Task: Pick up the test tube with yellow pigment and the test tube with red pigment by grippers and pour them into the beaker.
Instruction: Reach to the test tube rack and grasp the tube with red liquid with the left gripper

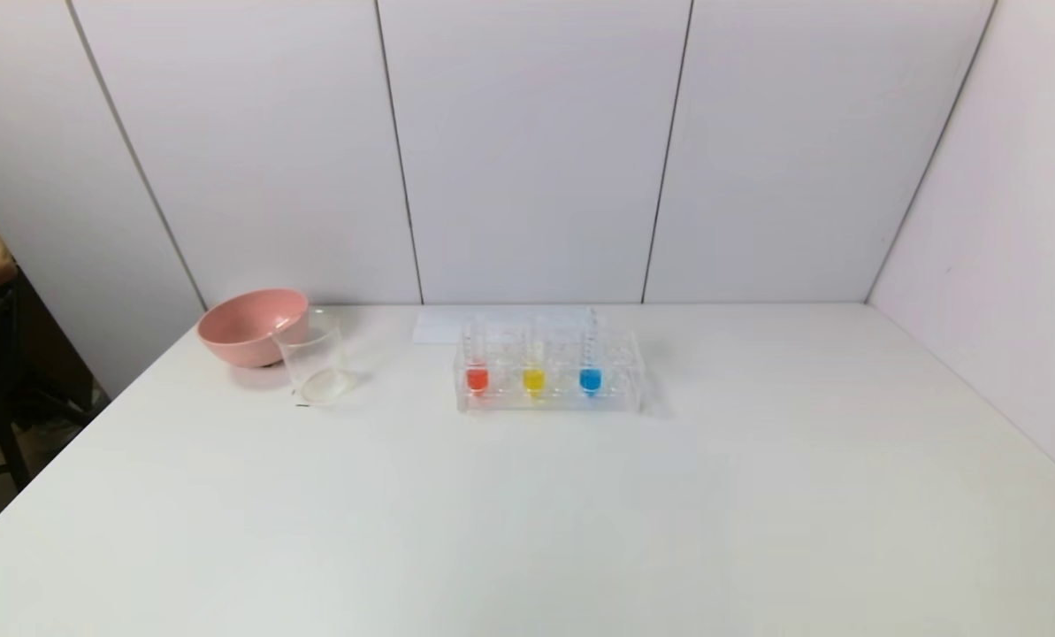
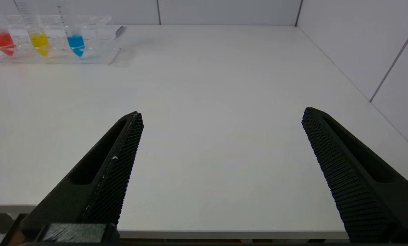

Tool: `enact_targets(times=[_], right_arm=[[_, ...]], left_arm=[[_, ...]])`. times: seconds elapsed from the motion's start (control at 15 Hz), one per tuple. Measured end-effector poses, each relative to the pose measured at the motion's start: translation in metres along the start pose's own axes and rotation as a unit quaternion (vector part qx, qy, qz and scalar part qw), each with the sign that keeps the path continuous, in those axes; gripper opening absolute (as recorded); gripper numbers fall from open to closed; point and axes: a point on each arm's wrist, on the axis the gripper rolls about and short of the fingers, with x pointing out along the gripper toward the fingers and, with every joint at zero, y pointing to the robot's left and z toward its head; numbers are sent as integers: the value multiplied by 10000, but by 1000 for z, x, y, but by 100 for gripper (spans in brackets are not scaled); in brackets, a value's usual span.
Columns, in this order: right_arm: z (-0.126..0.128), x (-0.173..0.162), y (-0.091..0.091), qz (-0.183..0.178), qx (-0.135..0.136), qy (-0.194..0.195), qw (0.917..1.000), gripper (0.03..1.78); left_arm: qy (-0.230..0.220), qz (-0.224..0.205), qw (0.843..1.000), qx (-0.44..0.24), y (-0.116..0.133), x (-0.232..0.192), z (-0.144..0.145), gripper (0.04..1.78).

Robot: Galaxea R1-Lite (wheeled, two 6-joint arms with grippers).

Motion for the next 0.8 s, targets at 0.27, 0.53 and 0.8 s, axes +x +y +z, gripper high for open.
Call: enact_targets(times=[0.27, 0.53, 0.8], right_arm=[[0, 0, 0, 0, -1, 0, 10000, 170], [0, 0, 0, 2, -1, 0, 10000, 170], [0, 0, 0, 4, -1, 0, 10000, 170]], left_arm=[[-29, -113, 9999, -17, 2, 33, 26, 178], [-21, -343, 9994, -26, 3, 74, 38, 178], [148, -396, 9991, -83, 4, 117, 35, 178]])
